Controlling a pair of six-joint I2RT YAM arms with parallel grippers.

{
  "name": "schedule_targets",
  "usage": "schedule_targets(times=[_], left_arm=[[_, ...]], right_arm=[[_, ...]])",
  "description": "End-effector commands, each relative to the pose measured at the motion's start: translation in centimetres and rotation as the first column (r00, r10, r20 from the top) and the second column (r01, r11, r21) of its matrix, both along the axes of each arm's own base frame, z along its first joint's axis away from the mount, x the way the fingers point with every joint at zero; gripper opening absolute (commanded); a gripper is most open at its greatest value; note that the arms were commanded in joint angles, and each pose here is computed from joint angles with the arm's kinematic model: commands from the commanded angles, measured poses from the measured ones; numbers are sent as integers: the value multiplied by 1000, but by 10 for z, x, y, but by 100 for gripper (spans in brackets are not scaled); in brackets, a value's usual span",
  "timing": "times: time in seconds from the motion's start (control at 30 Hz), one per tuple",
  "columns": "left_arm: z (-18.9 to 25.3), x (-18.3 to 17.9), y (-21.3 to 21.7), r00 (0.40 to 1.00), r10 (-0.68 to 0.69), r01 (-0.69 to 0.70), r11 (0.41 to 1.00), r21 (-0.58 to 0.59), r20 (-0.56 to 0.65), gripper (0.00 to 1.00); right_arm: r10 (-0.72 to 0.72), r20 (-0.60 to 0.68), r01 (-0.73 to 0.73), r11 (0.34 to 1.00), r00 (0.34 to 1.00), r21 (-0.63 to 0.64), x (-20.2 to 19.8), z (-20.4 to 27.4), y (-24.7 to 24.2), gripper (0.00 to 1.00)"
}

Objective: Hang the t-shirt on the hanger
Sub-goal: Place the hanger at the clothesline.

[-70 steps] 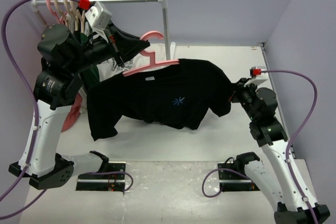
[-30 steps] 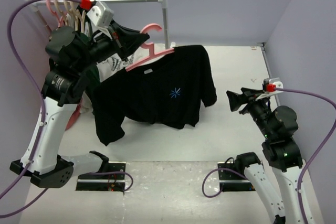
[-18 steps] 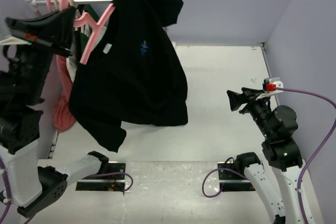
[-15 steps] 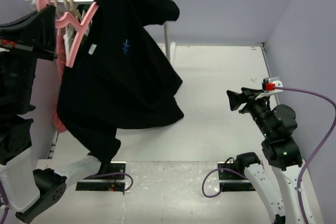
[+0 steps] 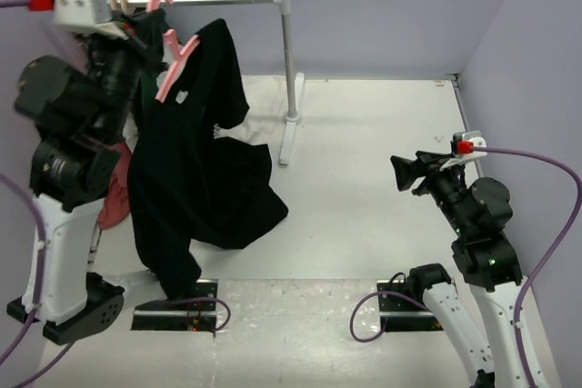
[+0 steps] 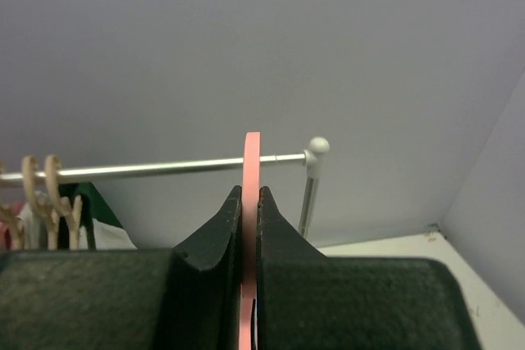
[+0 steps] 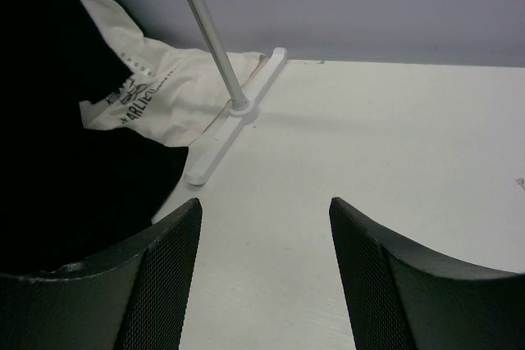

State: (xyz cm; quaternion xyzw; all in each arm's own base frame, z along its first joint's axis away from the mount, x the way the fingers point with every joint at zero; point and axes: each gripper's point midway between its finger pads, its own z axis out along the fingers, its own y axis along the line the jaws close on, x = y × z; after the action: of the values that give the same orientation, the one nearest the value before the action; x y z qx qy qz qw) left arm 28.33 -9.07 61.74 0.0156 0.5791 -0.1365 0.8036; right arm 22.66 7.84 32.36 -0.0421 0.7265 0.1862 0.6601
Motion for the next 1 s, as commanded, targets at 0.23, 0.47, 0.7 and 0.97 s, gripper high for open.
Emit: schedule_targets(times=[0.23,0.47,0.7,0.97], left_arm=[[-39,96,-30,994,-33,40,997,63,-105,0],[-79,138,-12,989,-72,72,997,-7,-127,0],[-70,169,-10,992,-82,79,996,-27,-98,0],[-19,183,18,997,78,-77,994,-81,15,0]], right_arm=[[44,5,-44,999,999,9,4,-2,8,65],[71,14,-71,997,997,15,4,-2,13,65],[95,8,-95,995,995,15,6,-3,18,65],[108,10,-108,994,994,11,7,-2,20,65]])
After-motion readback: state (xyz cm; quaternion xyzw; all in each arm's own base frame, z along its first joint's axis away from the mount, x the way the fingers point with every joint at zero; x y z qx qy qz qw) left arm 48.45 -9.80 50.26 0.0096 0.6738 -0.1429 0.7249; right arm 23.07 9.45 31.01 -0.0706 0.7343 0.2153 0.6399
